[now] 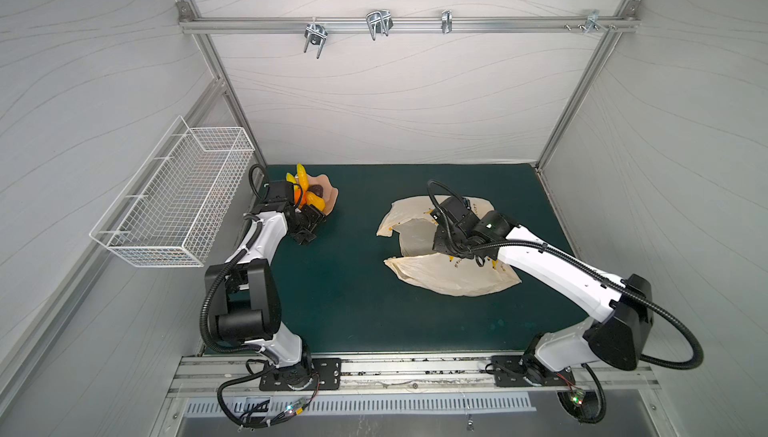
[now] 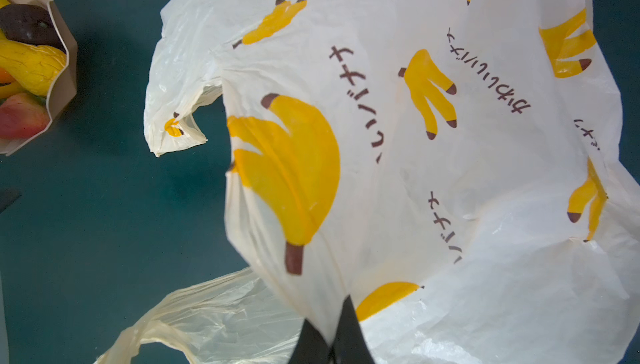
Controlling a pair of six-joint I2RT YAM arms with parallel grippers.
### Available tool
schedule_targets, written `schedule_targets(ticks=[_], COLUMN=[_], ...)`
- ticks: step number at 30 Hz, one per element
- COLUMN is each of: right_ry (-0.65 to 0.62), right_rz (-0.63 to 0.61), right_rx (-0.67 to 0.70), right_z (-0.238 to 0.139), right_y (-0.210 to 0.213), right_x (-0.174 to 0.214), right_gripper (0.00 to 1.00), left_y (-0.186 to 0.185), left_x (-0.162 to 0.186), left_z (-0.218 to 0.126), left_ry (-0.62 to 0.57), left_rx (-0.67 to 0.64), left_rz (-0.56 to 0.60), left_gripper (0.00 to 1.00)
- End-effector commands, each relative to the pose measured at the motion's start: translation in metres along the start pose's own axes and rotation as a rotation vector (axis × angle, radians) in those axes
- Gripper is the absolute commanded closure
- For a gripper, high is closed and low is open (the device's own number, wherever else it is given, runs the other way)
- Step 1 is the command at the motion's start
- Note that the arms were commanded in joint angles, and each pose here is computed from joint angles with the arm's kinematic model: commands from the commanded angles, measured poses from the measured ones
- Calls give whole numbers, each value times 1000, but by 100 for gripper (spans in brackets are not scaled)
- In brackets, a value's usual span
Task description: Place the fruits into the plastic bag
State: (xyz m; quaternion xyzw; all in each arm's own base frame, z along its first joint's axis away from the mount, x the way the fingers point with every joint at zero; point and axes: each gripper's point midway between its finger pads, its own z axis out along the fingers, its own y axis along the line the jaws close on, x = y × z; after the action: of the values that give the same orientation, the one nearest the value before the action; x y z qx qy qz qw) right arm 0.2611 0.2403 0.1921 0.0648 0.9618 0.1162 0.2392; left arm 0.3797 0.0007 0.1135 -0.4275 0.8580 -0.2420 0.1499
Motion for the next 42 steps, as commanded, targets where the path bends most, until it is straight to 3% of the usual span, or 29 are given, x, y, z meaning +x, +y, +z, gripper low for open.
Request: schedule_targets(ticks=[1,9,20,42], right_ry=[2,29,31,39], right_rz=[-9,-47,-104,-111], right_rx=[-35,-70,-89,-87], right_z=[-3,0,-2,2], right_y=[7,9,11,2], right_x=[-4,-7,-13,-17], right_gripper=[100,100,100,100], left_y=[-4,11,26,23], left_x=[-26,-48,-78,-105], left_z=[5,13,17,40], left_ry=[-114,-281,-392,-386], left_rx=[43,79,144,203], left_rz=[-87,-205,-352,-456], left_gripper=[33,33,38,39])
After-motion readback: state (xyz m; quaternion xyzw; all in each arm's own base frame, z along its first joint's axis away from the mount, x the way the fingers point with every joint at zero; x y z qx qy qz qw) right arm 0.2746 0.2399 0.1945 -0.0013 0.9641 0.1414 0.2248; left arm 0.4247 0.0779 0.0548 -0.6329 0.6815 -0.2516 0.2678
